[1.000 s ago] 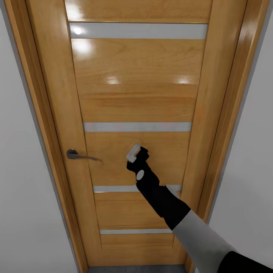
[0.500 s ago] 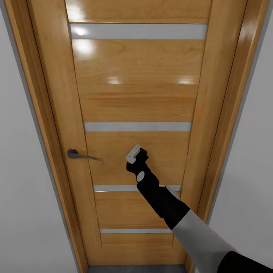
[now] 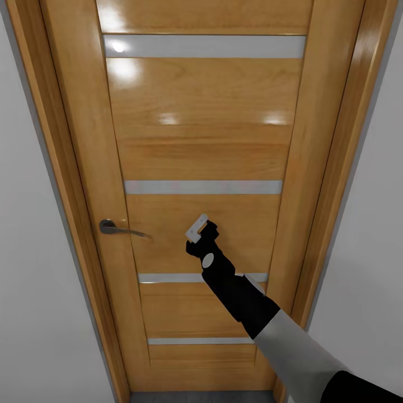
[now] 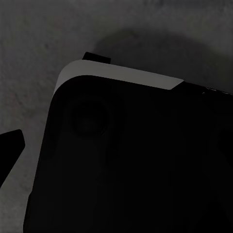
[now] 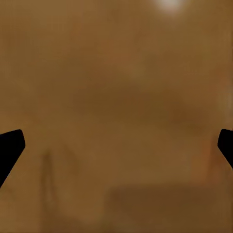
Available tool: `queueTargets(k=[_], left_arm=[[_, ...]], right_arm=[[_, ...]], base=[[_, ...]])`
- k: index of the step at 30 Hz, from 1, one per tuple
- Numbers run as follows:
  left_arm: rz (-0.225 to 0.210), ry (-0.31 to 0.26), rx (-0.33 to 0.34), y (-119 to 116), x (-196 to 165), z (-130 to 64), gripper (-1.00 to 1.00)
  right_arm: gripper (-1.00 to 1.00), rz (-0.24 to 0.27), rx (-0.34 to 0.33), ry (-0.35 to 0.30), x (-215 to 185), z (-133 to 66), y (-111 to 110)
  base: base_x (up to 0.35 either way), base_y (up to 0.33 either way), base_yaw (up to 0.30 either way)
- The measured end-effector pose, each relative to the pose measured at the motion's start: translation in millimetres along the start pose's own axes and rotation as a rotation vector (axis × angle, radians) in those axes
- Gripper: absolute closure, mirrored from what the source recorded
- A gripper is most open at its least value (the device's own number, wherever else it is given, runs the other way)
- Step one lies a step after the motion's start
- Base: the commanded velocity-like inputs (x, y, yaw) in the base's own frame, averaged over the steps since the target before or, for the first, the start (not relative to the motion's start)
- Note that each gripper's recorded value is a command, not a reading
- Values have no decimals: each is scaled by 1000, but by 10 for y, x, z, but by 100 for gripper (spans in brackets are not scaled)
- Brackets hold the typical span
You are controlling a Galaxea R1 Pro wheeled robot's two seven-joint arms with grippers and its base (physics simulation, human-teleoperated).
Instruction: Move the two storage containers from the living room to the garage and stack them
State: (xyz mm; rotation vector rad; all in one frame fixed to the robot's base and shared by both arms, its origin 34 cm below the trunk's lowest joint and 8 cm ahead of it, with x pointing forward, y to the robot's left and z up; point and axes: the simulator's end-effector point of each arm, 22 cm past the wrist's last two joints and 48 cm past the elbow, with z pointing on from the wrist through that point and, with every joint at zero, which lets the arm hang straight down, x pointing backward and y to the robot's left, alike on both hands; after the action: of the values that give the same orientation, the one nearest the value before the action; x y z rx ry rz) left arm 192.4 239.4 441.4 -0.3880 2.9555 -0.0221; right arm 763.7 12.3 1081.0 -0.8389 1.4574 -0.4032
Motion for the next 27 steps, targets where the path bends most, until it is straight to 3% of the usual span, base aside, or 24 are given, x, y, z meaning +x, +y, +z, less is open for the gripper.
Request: queueTargets(k=[18,27], left_arm=[[2,-1,0,7,-2,-1,-100],[2,0,1,0,-1,0,-100]], right_arm=[[-100,6,-9,9,21,-3,32],[-100,-6,-28,39,135,81,90]], base=[[264,0,0],[34,0,0]])
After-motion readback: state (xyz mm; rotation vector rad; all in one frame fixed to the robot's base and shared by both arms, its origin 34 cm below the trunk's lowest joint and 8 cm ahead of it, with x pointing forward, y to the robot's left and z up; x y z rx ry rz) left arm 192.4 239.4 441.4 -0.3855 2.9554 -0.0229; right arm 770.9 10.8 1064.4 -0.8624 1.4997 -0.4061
